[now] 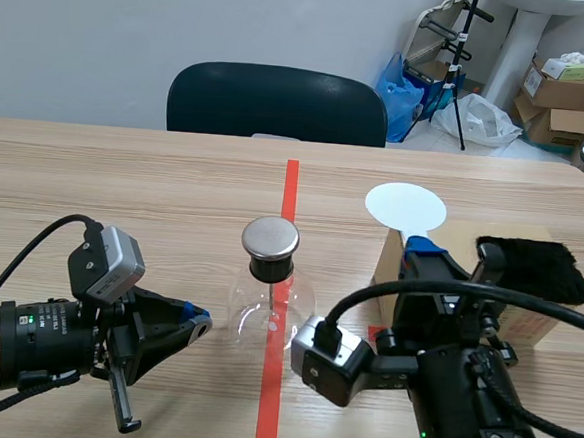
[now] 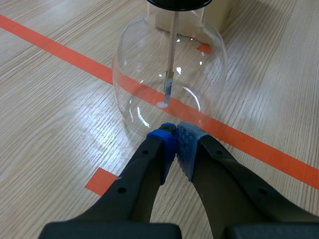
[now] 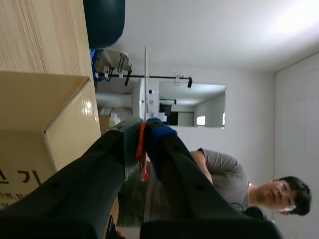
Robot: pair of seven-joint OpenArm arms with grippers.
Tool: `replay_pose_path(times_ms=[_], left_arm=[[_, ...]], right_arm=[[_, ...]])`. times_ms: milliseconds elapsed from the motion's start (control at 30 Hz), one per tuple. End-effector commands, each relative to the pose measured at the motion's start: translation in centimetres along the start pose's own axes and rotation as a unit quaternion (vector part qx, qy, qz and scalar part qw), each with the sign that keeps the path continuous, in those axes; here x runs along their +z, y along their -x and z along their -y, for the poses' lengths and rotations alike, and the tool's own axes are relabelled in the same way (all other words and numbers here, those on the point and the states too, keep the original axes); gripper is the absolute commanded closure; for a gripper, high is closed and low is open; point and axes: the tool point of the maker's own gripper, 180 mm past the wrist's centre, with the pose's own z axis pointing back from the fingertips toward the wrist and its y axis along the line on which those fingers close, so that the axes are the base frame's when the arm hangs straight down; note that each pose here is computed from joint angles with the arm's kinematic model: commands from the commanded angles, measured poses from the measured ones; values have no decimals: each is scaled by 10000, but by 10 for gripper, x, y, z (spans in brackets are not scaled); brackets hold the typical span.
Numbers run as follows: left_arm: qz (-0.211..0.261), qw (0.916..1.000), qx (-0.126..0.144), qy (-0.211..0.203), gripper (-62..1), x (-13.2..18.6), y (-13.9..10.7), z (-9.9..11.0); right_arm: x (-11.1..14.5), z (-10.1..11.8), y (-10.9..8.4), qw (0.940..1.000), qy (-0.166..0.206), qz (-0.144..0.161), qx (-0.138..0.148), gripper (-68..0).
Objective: Do the electroscope experiment
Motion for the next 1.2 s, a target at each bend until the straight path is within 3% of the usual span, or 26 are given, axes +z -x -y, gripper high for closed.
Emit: replay_pose_path(times_ms=[0, 200, 500, 733, 867, 1167], left_arm=[[180, 9998, -4, -8, -38, -2, -10, 0], [180, 9998, -4, -8, -38, -2, -10, 0], [180, 9998, -4, -8, -38, -2, -10, 0], [180, 9998, -4, -8, -38, -2, -10, 0], [178, 9998, -4, -8, -38, -2, -10, 0], [178, 9998, -4, -8, -38, -2, -10, 0]], right_arm=[[-3, 7, 6, 9999, 130, -101, 5, -9], [-2, 7, 14, 9993, 130, -341, 2, -9], [-3, 7, 13, 9995, 130, -299, 2, -9], [-3, 7, -3, 9998, 130, 141, 8, -9], [-2, 7, -18, 9984, 129, 551, 14, -9], [7, 6, -55, 9867, 127, 1622, 27, -9]])
